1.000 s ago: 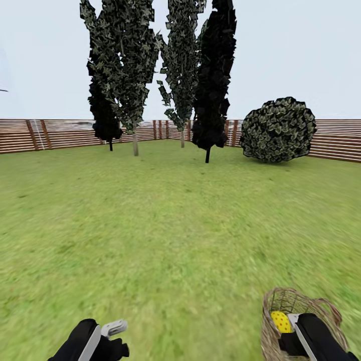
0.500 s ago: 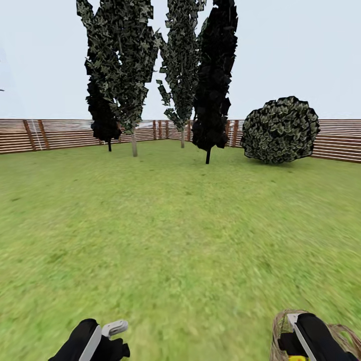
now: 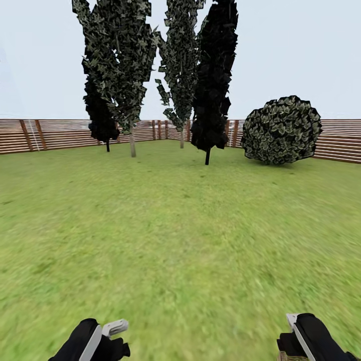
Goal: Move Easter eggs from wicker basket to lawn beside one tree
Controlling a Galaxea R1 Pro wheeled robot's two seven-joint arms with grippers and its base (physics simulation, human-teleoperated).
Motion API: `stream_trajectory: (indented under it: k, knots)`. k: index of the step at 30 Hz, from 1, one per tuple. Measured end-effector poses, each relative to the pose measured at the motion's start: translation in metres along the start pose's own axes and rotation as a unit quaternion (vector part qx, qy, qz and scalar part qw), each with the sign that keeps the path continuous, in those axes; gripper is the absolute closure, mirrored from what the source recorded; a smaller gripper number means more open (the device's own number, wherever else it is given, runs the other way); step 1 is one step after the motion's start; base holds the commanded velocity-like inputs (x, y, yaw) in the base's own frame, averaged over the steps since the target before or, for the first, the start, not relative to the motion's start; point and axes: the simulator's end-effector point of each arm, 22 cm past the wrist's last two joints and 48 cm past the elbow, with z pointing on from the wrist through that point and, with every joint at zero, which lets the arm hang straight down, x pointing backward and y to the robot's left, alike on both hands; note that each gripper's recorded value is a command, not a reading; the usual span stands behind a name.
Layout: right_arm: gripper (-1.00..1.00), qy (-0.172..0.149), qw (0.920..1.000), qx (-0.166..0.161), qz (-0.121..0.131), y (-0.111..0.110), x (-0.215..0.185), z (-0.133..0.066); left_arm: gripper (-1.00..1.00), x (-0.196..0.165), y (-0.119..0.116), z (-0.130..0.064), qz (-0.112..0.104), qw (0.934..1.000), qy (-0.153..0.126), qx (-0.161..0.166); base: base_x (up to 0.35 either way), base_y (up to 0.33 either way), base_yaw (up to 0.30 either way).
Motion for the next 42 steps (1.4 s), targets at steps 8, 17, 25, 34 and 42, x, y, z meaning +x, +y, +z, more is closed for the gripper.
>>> stream_trajectory:
  k: [8,17,25,34,42]
  knots:
    - [-1.00,0.000,1.0000,0.000,0.001,0.000,-0.001,0.000,-1.00,0.001,-0.007,0.001,0.001,1.0000,0.001,0.005,0.028,-0.012,0.000]
    - [-1.00,-0.002,1.0000,-0.001,0.002,0.000,-0.002,-0.001,-1.00,0.002,-0.009,0.002,0.001,1.0000,0.002,0.006,0.000,0.000,0.000]
    - [-1.00,-0.003,1.0000,0.001,0.003,-0.003,-0.003,-0.001,-1.00,0.002,-0.009,0.002,0.000,1.0000,0.002,0.007,0.000,0.000,0.000]
    - [-1.00,-0.005,1.0000,0.005,0.004,-0.013,-0.004,-0.002,-1.00,0.003,-0.012,0.002,0.001,1.0000,0.003,0.008,0.000,0.000,0.000]
    - [-1.00,-0.004,1.0000,0.003,0.006,-0.016,-0.003,-0.001,-1.00,0.004,-0.013,0.003,0.000,1.0000,0.004,0.009,0.000,0.000,0.000]
